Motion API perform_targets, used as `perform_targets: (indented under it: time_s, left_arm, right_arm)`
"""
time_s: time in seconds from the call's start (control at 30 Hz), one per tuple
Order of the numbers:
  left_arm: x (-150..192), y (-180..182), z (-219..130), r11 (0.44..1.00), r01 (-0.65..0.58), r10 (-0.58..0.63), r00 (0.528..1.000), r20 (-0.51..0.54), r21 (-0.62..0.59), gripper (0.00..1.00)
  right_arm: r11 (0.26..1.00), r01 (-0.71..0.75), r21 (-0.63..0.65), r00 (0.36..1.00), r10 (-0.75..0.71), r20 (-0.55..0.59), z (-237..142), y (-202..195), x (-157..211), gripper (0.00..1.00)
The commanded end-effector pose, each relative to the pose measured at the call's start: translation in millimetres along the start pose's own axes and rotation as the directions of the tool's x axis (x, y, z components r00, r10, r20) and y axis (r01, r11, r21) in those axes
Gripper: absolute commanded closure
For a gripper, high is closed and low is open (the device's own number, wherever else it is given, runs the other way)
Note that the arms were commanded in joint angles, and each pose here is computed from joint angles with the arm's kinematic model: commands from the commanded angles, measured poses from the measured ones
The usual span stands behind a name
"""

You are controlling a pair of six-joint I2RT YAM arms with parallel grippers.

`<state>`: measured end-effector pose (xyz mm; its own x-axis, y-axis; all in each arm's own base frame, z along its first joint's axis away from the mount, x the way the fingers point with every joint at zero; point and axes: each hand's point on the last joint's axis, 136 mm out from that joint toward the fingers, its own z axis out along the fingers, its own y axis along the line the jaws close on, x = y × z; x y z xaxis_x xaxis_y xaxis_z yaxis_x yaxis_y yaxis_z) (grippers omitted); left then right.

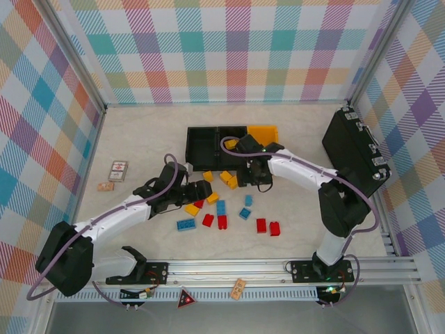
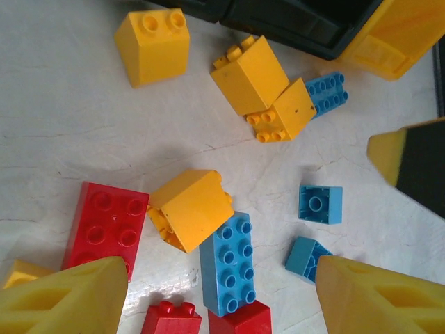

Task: Sort the legos into containers by color
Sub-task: Pick up the lego from the center of the table.

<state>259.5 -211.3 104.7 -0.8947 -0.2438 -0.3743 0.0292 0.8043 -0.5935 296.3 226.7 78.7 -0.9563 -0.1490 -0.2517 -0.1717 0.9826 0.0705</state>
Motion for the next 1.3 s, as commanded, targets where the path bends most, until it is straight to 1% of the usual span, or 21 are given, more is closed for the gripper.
perform_targets:
  time_s: [0.0,0.13,0.33,0.6,0.7,0.77,0.83,0.93,1.13,1.27]
  left_arm:
    - [-4.8,-13.9,1.8,0.998,-0.025,0.025,1.0,0.002,0.051,0.28]
    - [-3.1,-13.3,5.8,0.999,-0.018,0.019,1.0,-0.008,0.05,0.28]
    - [0.2,-9.7,10.6,0.999,-0.01,0.011,1.0,-0.016,0.038,0.28]
    - [1.4,-8.1,14.6,1.0,-0.003,0.004,1.0,-0.021,0.031,0.29]
    - [1.6,-7.1,16.0,1.0,-0.004,0.004,1.0,-0.022,0.026,0.28]
    - [2.3,-6.4,17.0,1.0,0.0,0.001,1.0,-0.024,0.025,0.28]
    - [2.5,-6.7,17.3,1.0,0.001,0.0,1.0,-0.022,0.026,0.28]
    - [1.8,-6.7,17.9,1.0,0.001,-0.001,1.0,-0.02,0.024,0.29]
    - [1.1,-11.2,17.9,0.999,-0.009,0.009,1.0,-0.019,0.031,0.29]
    - [0.6,-17.9,17.9,0.999,-0.03,0.031,0.999,-0.019,0.043,0.29]
  right_arm:
    - [0.998,-0.062,-0.027,0.998,0.061,-0.015,2.7,3.4,11.8,0.36]
    - [0.997,-0.071,-0.023,0.996,0.069,-0.058,15.7,5.0,24.1,0.38]
    - [0.996,-0.078,-0.041,0.993,0.074,-0.096,27.0,10.6,33.8,0.42]
    - [0.996,-0.083,-0.033,0.986,0.078,-0.147,41.0,12.5,48.1,0.48]
    - [0.996,-0.081,-0.026,0.985,0.076,-0.153,43.3,11.8,51.8,0.54]
    - [0.996,-0.08,-0.024,0.985,0.076,-0.154,43.0,10.9,52.7,0.62]
    - [0.997,-0.077,-0.02,0.988,0.073,-0.138,39.6,9.4,50.6,0.72]
    - [0.998,-0.062,-0.01,0.993,0.061,-0.105,31.3,6.6,44.6,0.8]
    - [0.999,-0.023,0.027,0.999,0.024,-0.032,7.3,-1.9,26.7,0.81]
    - [0.999,-0.025,0.036,0.999,0.024,0.022,-9.9,-12.8,8.0,0.81]
